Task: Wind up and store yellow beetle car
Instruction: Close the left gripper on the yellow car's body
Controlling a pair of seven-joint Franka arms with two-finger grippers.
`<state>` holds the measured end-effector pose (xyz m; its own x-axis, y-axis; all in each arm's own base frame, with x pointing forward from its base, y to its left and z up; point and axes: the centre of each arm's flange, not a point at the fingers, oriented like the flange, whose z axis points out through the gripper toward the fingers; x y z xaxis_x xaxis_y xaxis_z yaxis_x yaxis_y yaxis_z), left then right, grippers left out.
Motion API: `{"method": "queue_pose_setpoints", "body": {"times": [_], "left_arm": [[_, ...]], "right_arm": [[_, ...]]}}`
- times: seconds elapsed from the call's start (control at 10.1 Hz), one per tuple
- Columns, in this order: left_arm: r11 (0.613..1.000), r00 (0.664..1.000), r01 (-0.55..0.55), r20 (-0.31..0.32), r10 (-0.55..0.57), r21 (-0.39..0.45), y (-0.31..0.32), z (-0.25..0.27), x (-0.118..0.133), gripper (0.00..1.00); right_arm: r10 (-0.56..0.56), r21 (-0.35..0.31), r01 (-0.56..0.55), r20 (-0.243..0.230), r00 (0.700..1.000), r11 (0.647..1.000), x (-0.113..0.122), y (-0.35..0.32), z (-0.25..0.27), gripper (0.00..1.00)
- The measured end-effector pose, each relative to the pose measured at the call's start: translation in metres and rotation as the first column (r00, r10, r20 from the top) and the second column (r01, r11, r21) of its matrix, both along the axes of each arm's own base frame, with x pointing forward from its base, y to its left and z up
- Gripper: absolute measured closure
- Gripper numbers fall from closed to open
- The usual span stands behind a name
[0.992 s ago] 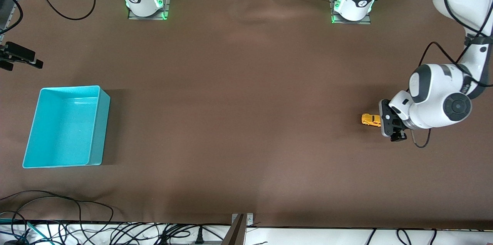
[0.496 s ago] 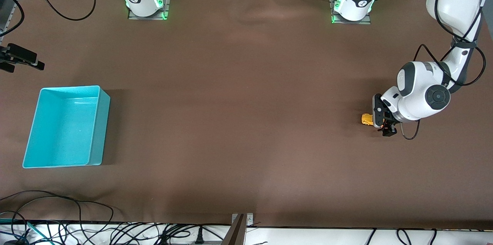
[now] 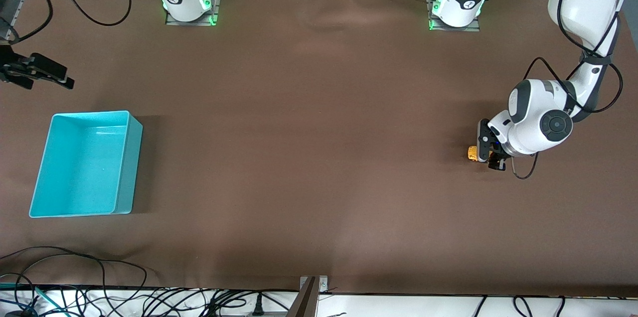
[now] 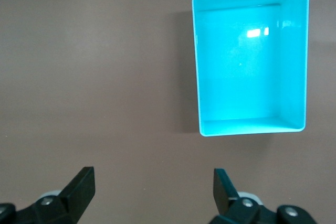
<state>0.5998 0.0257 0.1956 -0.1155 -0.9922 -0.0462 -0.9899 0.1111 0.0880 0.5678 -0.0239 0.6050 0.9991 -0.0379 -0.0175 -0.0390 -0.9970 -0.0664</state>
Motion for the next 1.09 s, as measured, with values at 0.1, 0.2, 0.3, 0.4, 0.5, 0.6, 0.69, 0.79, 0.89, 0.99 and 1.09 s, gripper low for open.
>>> {"method": "queue_pose_setpoints", "body": {"times": [0.1,0.2,0.3,0.4,0.5,0.6,0.69,0.79,0.89,0.99,1.09], "left_arm": [[1.000,1.000,0.001,0.001,-0.001,0.000,0.000,0.001,0.000,0.59],[1.000,1.000,0.001,0.001,-0.001,0.000,-0.001,0.001,0.000,0.59],[1.000,1.000,-0.004,0.003,0.004,0.000,-0.003,0.002,0.001,0.59],[1.000,1.000,-0.022,-0.002,0.022,0.001,-0.009,0.009,0.004,0.59],[0.999,0.999,-0.046,-0.018,0.046,0.008,-0.024,0.022,0.007,0.59],[0.998,0.998,-0.060,-0.027,0.061,0.019,-0.047,0.037,0.009,0.59],[0.998,0.998,-0.061,-0.029,0.062,0.028,-0.074,0.047,0.007,0.59],[0.998,0.998,-0.055,-0.033,0.056,0.029,-0.094,0.049,0.004,0.59],[0.998,0.998,-0.051,-0.038,0.051,0.024,-0.106,0.047,0.002,0.59],[0.998,0.997,-0.057,-0.045,0.058,0.023,-0.112,0.042,0.000,0.59],[0.998,0.997,-0.066,-0.051,0.066,0.020,-0.116,0.033,-0.002,0.59]], "right_arm": [[-0.014,-0.008,0.014,0.001,1.000,1.000,-0.001,0.013,0.002,0.00],[-0.029,-0.028,0.029,0.002,1.000,0.999,-0.002,0.021,0.004,0.00],[-0.035,-0.050,0.036,0.006,0.999,0.998,-0.003,0.030,0.006,0.00],[-0.024,-0.057,0.025,0.009,1.000,0.998,-0.004,0.041,0.008,0.00],[-0.018,-0.060,0.019,0.011,1.000,0.998,-0.005,0.050,0.009,0.00],[-0.016,-0.062,0.016,0.010,1.000,0.998,-0.005,0.053,0.008,0.00],[-0.017,-0.062,0.017,0.005,1.000,0.998,-0.005,0.052,0.006,0.00],[-0.017,-0.064,0.017,-0.002,1.000,0.998,-0.005,0.052,0.002,0.00],[-0.017,-0.064,0.017,-0.006,1.000,0.998,-0.005,0.052,0.001,0.00],[-0.017,-0.064,0.017,-0.005,1.000,0.998,-0.005,0.052,0.001,0.00],[-0.017,-0.065,0.017,-0.003,1.000,0.998,-0.006,0.052,0.002,0.00]]}}
